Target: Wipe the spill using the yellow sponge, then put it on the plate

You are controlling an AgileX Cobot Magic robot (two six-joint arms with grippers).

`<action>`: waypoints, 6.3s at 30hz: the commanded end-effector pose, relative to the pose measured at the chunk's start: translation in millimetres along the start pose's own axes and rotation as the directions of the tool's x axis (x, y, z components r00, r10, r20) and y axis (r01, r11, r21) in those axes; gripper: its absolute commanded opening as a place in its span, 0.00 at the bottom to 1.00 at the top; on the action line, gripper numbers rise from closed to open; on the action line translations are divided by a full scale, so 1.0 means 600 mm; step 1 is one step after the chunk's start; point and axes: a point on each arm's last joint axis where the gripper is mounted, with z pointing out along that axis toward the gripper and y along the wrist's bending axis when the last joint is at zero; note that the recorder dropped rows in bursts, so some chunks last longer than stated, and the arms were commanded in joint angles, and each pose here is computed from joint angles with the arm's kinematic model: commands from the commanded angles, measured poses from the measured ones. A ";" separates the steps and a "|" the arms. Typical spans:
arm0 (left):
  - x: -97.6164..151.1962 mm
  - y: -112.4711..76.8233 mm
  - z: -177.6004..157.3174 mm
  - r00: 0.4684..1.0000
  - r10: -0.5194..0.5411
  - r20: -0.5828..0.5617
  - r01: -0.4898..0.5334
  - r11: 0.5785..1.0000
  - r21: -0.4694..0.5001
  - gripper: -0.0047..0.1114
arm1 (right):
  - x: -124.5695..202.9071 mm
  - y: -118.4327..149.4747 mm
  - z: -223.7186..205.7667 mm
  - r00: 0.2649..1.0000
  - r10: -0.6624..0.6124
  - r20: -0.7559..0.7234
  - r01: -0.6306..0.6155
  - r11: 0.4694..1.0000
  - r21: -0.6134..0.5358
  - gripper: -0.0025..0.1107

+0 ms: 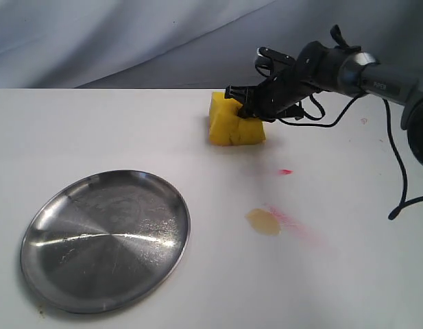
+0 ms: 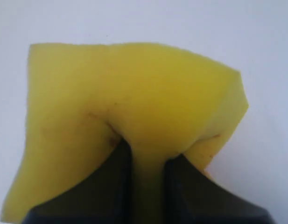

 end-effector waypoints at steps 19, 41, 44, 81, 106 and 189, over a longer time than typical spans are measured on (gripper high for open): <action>-0.003 0.001 -0.001 1.000 -0.017 0.015 0.017 1.000 -0.004 0.04 | 0.242 0.012 -0.316 0.979 -0.205 0.009 0.203 0.971 0.123 0.02; -0.003 0.001 -0.001 1.000 -0.017 0.015 0.017 1.000 -0.004 0.04 | 0.418 0.011 -0.316 0.985 -0.155 -0.072 0.161 0.983 0.089 0.02; -0.003 0.001 -0.001 1.000 -0.017 0.015 0.017 1.000 -0.004 0.04 | 0.423 -0.001 -0.286 0.985 -0.149 -0.091 0.160 0.979 0.126 0.02; -0.003 0.001 -0.001 1.000 -0.017 0.015 0.017 1.000 -0.004 0.04 | 0.209 -0.028 -0.125 0.904 -0.191 -0.383 0.337 0.868 0.364 0.02; -0.003 0.001 -0.001 1.000 -0.017 0.015 0.017 1.000 -0.004 0.04 | 0.292 0.127 -0.132 0.844 -0.413 -0.342 0.512 0.809 0.288 0.02; -0.003 0.001 -0.001 1.000 -0.017 0.015 0.017 1.000 -0.004 0.04 | 0.400 0.063 -0.219 0.850 -0.356 -0.388 0.436 0.889 0.140 0.02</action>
